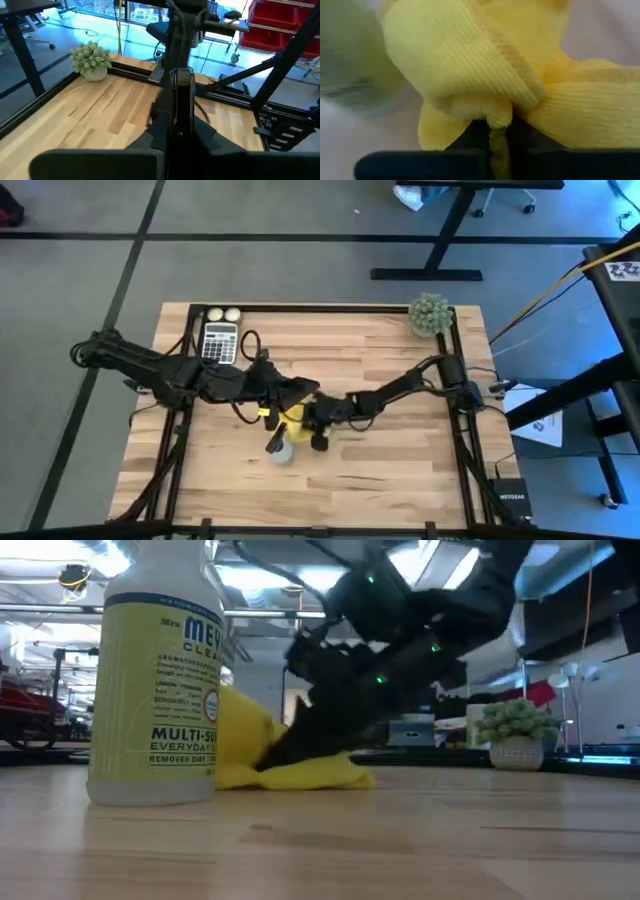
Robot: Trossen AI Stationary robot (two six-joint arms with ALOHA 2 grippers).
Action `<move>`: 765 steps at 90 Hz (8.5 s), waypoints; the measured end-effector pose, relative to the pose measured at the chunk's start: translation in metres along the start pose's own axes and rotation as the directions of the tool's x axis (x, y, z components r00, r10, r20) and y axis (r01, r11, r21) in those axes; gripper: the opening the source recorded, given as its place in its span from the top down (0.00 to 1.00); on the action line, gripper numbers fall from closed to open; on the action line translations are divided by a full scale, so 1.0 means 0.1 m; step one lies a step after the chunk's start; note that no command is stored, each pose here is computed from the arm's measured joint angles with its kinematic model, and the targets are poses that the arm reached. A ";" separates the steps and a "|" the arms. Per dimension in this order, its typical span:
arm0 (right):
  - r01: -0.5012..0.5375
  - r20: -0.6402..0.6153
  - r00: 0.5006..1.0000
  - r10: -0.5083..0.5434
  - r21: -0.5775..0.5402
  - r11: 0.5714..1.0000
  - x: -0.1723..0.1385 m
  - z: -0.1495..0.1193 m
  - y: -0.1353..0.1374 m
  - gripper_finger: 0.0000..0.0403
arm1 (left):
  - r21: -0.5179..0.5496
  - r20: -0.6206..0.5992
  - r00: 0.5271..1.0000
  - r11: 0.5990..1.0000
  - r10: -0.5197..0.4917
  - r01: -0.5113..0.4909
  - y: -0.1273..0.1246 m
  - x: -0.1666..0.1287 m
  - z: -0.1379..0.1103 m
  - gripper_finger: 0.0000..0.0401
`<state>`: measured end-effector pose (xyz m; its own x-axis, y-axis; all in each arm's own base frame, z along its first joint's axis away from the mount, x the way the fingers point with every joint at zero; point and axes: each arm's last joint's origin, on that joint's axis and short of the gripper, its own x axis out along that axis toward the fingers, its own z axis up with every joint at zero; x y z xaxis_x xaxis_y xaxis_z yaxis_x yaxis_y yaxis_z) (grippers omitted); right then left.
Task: Apply microfiber cloth
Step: Wipe the middle of the table with yellow microfiber cloth, then wipe the front of the black cellphone with yellow microfiber cloth
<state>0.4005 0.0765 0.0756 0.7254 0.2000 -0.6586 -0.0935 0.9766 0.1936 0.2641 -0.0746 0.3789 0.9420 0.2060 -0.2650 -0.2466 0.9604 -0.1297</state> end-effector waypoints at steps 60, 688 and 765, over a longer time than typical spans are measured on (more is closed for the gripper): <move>0.185 0.012 0.982 -0.187 0.082 0.979 -0.16 0.14 -0.48 0.98 | 0.013 -0.008 1.000 1.000 0.005 -0.005 0.01 0.00 -0.01 0.96; 0.463 0.220 0.821 -0.526 0.280 0.841 -1.57 -0.19 0.32 0.98 | 0.200 -0.590 0.805 0.978 0.065 0.068 0.41 1.79 -2.17 0.62; 0.358 0.430 0.785 -0.446 0.271 0.893 -0.93 -0.79 0.33 0.97 | 0.210 -0.589 0.806 0.975 0.064 0.075 0.41 1.79 -2.17 0.62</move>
<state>0.2758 0.0967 0.0857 0.9046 -0.3121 -0.2905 0.3614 0.9227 0.1341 0.3733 -0.0391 0.1186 0.6087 0.1174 -0.7847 -0.1215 0.9911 0.0540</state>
